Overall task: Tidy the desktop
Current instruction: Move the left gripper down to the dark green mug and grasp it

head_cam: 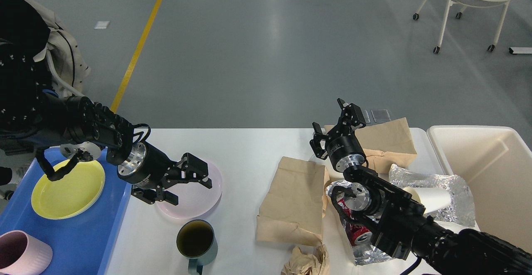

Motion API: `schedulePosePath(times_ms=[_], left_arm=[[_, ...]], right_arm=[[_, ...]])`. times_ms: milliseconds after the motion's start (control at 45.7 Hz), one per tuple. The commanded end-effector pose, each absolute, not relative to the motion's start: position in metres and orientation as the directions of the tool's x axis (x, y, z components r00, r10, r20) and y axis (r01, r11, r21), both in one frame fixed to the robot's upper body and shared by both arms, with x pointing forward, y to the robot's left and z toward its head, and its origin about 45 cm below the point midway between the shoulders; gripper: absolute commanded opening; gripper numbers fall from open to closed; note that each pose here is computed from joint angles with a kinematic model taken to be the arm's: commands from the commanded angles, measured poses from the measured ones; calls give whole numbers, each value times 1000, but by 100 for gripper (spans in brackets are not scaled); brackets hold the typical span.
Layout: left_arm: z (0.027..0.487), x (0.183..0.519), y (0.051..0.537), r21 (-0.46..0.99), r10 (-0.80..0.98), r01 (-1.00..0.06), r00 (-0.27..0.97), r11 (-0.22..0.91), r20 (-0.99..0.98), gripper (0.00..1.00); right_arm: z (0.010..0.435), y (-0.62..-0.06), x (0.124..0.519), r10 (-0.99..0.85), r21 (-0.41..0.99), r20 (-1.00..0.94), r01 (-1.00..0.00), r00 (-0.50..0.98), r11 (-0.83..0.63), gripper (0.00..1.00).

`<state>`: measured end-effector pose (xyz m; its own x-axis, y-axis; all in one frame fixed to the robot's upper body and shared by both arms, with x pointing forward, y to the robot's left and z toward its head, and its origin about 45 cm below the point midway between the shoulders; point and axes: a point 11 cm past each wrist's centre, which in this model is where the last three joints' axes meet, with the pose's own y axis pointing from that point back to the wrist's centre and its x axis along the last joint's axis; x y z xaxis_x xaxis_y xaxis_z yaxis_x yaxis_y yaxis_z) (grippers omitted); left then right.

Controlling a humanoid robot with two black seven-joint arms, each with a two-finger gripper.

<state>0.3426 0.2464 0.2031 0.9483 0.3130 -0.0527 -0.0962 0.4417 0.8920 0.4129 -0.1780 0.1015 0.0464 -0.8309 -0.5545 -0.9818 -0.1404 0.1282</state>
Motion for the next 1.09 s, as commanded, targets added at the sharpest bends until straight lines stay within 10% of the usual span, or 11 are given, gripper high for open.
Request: schedulePosePath(times_ms=[0, 1073], left_arm=[[182, 319, 241, 904, 299, -18, 946, 427, -122, 96], [110, 269, 247, 979, 432, -87, 902, 186, -2, 91]], right_arm=[[101, -178, 413, -832, 129, -554, -982, 45, -139, 100], [101, -178, 413, -832, 129, -554, -982, 45, -139, 100]])
